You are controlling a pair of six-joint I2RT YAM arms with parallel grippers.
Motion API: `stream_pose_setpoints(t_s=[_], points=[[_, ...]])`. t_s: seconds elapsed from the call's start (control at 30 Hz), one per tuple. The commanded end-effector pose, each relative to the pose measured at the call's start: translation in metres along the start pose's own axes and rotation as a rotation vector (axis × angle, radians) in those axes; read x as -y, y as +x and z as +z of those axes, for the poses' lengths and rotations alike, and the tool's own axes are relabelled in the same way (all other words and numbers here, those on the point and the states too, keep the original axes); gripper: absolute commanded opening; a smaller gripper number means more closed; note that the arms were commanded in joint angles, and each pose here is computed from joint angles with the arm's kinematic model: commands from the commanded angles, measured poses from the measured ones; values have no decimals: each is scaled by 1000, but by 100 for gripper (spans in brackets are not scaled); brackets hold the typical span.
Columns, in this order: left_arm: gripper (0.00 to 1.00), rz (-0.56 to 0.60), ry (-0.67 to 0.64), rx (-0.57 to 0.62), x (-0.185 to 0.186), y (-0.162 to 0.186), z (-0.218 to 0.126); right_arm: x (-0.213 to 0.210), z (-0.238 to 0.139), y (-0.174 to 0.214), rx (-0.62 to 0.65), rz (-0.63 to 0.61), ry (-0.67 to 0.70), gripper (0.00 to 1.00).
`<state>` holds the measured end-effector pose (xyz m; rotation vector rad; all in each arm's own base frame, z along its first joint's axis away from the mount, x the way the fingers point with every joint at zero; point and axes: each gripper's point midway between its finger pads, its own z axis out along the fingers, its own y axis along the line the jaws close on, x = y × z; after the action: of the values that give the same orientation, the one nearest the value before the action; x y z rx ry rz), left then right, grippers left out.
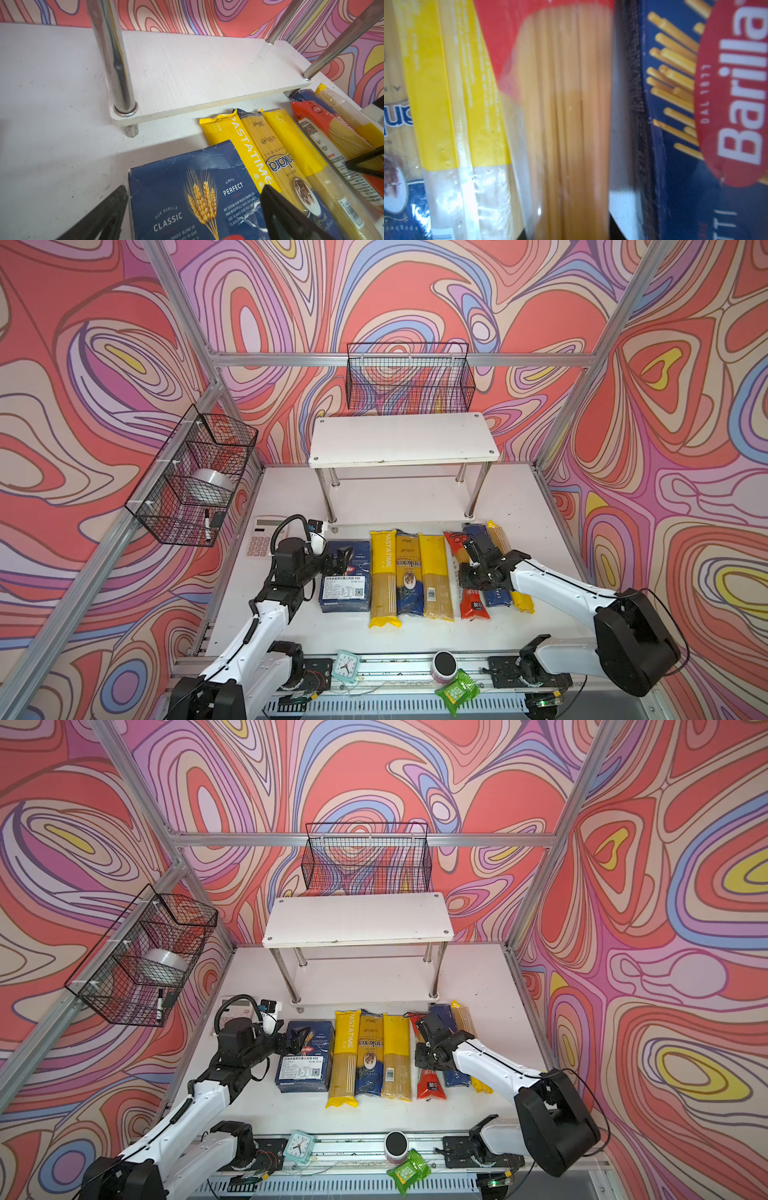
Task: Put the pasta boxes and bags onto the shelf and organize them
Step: 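Lift the red-and-clear spaghetti bag with the right gripper toward the shelf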
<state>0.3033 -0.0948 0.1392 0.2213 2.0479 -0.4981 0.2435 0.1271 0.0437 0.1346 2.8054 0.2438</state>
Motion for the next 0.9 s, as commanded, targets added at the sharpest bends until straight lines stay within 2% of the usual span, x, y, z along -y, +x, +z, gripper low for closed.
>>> stream_pose_setpoints(t_s=[0.0,0.27,0.63,0.87], points=[[100,7,10,22,4,-11,-1,-23,-27,-33,125,-19,-88,25],[100,7,12,15,3,-11,0,-44,-52,-49,186,-77,-179,25],[100,0,15,-2,3,-10,4,-61,-110,-62,268,-178,-265,24],[100,4,25,-7,5,-10,5,-76,-139,-71,311,-200,-335,23]])
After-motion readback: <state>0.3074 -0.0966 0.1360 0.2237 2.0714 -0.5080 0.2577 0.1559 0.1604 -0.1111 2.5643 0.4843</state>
